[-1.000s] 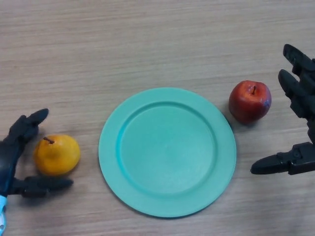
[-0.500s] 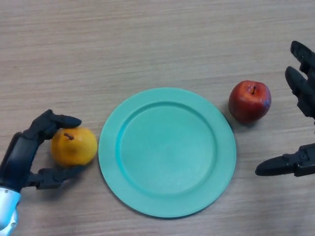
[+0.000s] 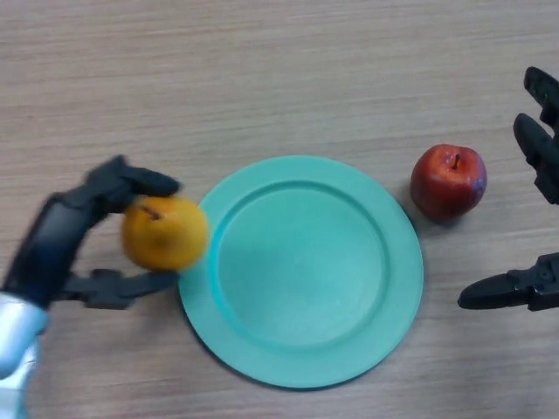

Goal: Pick up the yellow pear and place it on the plate

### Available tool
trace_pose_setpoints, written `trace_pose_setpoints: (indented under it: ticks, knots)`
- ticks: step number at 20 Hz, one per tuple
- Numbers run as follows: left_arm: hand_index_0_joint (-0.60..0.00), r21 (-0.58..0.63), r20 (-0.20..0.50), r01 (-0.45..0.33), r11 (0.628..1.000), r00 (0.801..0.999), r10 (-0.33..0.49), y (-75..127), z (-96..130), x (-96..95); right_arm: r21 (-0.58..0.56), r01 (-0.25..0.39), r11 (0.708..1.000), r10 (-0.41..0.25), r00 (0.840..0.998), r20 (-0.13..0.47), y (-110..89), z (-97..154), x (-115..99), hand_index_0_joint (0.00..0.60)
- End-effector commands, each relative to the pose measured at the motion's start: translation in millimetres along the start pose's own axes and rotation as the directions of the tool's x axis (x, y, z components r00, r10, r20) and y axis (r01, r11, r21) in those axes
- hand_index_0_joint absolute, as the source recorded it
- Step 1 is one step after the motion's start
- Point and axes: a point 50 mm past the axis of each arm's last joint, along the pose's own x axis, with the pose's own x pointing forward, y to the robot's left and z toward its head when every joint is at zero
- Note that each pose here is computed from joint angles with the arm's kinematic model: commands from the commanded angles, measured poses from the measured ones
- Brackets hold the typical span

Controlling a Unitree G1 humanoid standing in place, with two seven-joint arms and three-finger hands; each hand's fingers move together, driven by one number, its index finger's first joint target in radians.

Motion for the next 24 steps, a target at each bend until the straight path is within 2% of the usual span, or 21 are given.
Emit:
trace_pose_setpoints:
  ticks: [1,2,4,6,7,8,9,10,11,16,20,22,23,24]
  knots:
    - [-0.6,0.037,0.166,-0.031,0.999,0.986,0.024,5,28,15.3,-0.047,0.044,0.998,-0.035,0.983,0.179,-13.9,29,-5,0.0]
    - [-0.6,0.045,0.157,-0.012,0.999,0.988,0.005,1,27,17.5,-0.045,0.044,0.998,-0.036,0.984,0.176,-14.4,30,-5,0.0]
    - [-0.6,-0.001,0.185,0.003,1.0,0.983,-0.003,-11,31,29.6,-0.043,0.05,0.998,-0.042,0.982,0.183,-15.9,31,-5,0.0]
    - [-0.6,-0.036,0.208,-0.028,0.999,0.978,0.035,-17,35,37.3,-0.05,0.058,0.997,-0.049,0.983,0.177,-16.4,27,-8,0.0]
    - [-0.451,-0.04,0.209,-0.023,0.999,0.977,0.031,-19,36,38.1,-0.053,0.061,0.997,-0.05,0.983,0.179,-16.8,27,-8,0.0]
    - [-0.35,-0.041,0.209,-0.018,0.999,0.978,0.027,-21,36,38.9,-0.055,0.062,0.997,-0.052,0.982,0.179,-17.2,28,-8,0.0]
    - [-0.201,-0.04,0.209,-0.011,0.999,0.978,0.019,-26,37,41.1,-0.053,0.067,0.996,-0.056,0.982,0.18,-18.2,28,-10,0.0]
    - [-0.1,-0.038,0.208,-0.005,0.999,0.978,0.013,-30,38,42.9,-0.052,0.071,0.996,-0.06,0.982,0.182,-19.2,29,-11,0.0]
    - [-0.001,-0.008,0.169,0.025,1.0,0.985,-0.023,-41,35,45.2,-0.061,0.086,0.994,-0.073,0.979,0.191,-21.5,31,-13,0.0]
    - [0.0,0.002,0.158,0.04,0.999,0.987,-0.04,-49,34,44.5,-0.056,0.108,0.993,-0.095,0.974,0.206,-22.2,35,-15,0.0]
    - [0.0,-0.003,0.136,0.026,1.0,0.99,-0.025,-38,40,40.3,-0.065,0.11,0.992,-0.094,0.973,0.209,-21.4,36,-16,0.0]
    - [0.0,0.032,0.154,-0.03,0.999,0.988,0.025,-28,45,35.5,-0.054,0.105,0.993,-0.092,0.974,0.207,-20.9,37,-15,0.0]
    - [0.0,0.027,0.19,-0.093,0.995,0.978,0.086,-14,54,30.8,-0.067,0.102,0.992,-0.086,0.973,0.214,-20.4,39,-13,0.0]
    - [0.0,0.043,0.193,-0.105,0.994,0.977,0.094,-11,56,28.9,-0.072,0.102,0.992,-0.084,0.973,0.215,-20.6,39,-13,0.0]
